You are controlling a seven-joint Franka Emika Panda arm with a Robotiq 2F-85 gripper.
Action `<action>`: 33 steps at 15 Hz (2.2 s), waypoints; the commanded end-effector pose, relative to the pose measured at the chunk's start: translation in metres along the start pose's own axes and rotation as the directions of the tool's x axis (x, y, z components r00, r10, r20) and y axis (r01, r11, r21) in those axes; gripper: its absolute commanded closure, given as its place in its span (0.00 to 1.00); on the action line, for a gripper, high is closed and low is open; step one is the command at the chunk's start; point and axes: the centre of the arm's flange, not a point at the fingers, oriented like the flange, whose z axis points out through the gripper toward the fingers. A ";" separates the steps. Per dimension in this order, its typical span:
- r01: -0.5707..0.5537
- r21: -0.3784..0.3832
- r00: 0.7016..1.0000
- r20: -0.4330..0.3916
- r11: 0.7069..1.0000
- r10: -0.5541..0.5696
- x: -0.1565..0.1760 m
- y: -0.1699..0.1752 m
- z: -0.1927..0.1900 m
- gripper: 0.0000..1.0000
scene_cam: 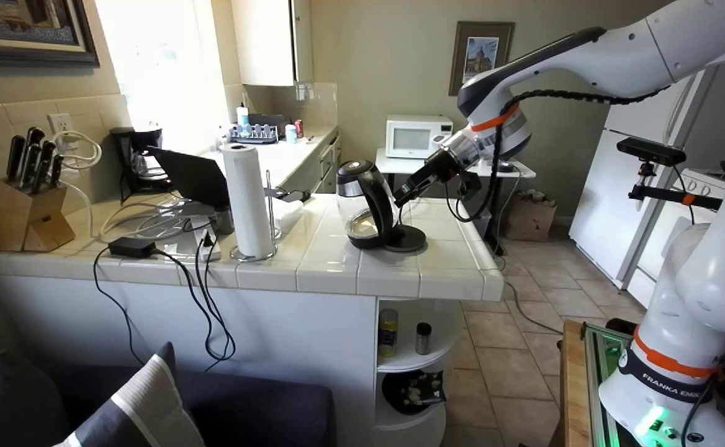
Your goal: Put the kettle on the stand
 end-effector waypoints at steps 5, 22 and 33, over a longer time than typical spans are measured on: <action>0.065 0.066 0.997 -0.044 0.996 -0.062 0.003 0.013 0.024 0.00; 0.120 0.105 0.990 -0.085 0.987 -0.111 0.005 0.029 0.055 0.67; 0.203 0.084 0.962 -0.201 0.976 -0.183 0.028 0.013 0.024 1.00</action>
